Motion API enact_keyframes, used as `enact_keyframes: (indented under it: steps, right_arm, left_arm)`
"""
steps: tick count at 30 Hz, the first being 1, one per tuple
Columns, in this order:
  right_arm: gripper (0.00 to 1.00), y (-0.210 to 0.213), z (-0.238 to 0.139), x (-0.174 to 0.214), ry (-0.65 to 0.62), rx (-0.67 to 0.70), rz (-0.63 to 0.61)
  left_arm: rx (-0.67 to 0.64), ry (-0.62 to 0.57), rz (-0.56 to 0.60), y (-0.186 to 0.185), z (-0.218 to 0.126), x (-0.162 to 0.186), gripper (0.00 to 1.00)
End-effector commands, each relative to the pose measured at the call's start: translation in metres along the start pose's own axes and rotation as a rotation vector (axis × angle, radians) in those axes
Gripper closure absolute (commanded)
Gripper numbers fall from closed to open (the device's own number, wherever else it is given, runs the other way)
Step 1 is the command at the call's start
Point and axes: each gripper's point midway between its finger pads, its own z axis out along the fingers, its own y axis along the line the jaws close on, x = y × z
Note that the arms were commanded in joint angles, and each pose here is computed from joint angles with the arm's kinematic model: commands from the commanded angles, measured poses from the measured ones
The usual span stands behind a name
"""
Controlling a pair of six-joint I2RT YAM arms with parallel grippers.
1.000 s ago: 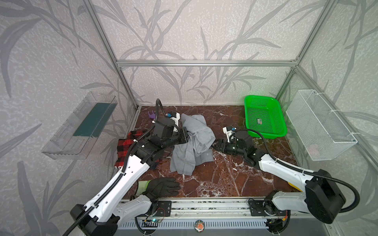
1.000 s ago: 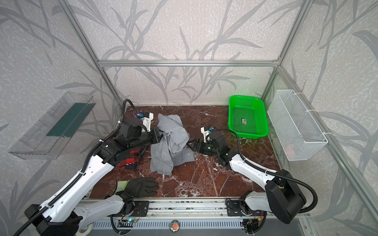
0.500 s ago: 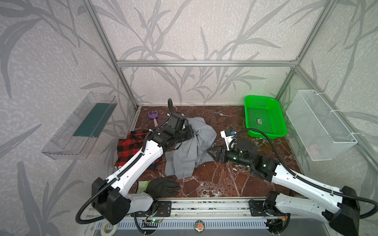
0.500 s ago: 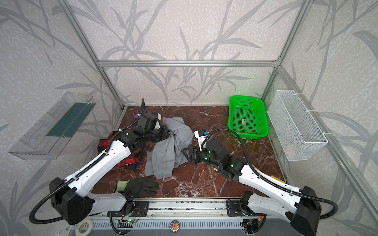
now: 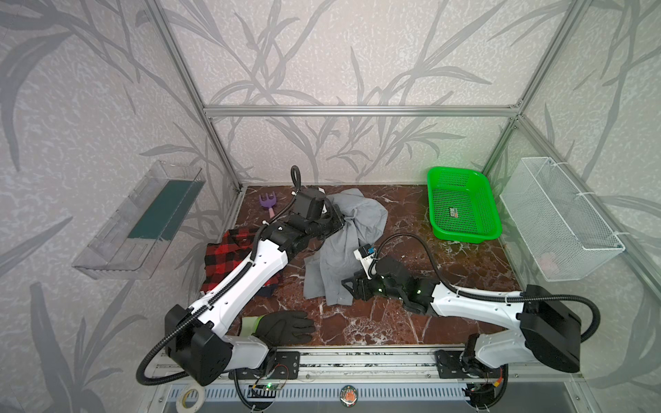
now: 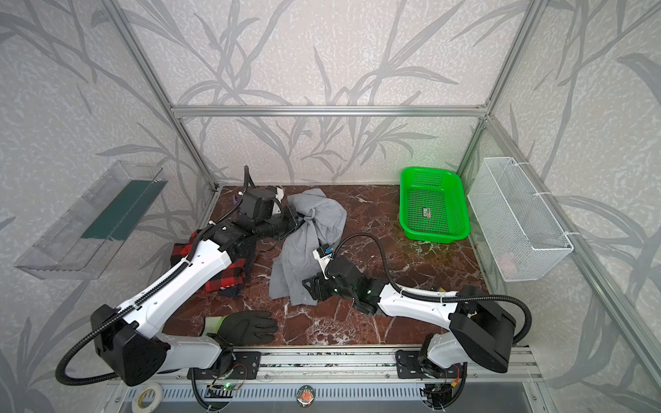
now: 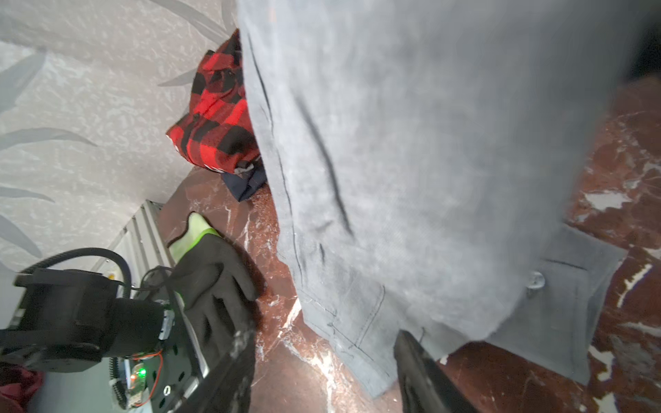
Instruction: Fold and stack the long sleeve shirts
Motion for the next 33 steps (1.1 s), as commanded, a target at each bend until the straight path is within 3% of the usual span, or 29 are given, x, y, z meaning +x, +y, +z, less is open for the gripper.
enact_keyframes:
  steps: [1, 7, 14, 22, 24, 29, 31, 33]
  right_arm:
    - [0.38, -0.005, -0.007, -0.014, -0.057, 0.049, -0.080]
    - [0.34, -0.021, -0.026, -0.006, -0.128, 0.087, -0.127]
    - [0.35, -0.014, 0.005, 0.006, -0.129, -0.003, -0.085]
    - [0.39, -0.025, 0.021, 0.003, -0.212, 0.028, -0.183]
    - [0.48, -0.018, 0.021, 0.002, -0.239, -0.023, -0.179]
    - [0.89, -0.003, 0.014, -0.008, -0.295, -0.103, -0.164]
    - [0.98, 0.004, 0.000, -0.016, -0.324, -0.121, -0.166]
    - [1.00, 0.012, -0.027, -0.032, -0.362, -0.125, -0.173]
  left_arm:
    - [0.064, -0.054, 0.001, -0.019, -0.017, -0.013, 1.00]
    - [0.077, -0.053, 0.007, -0.020, -0.019, -0.011, 1.00]
    - [0.111, -0.042, -0.017, -0.024, -0.020, -0.008, 1.00]
    - [0.124, -0.074, -0.019, -0.021, -0.031, -0.008, 1.00]
    - [0.117, -0.074, -0.013, -0.019, -0.031, -0.008, 1.00]
    - [0.113, -0.068, -0.009, -0.014, -0.027, -0.005, 1.00]
    - [0.098, -0.063, -0.004, -0.009, -0.024, -0.005, 1.00]
    - [0.074, -0.056, 0.007, -0.001, -0.019, -0.005, 1.00]
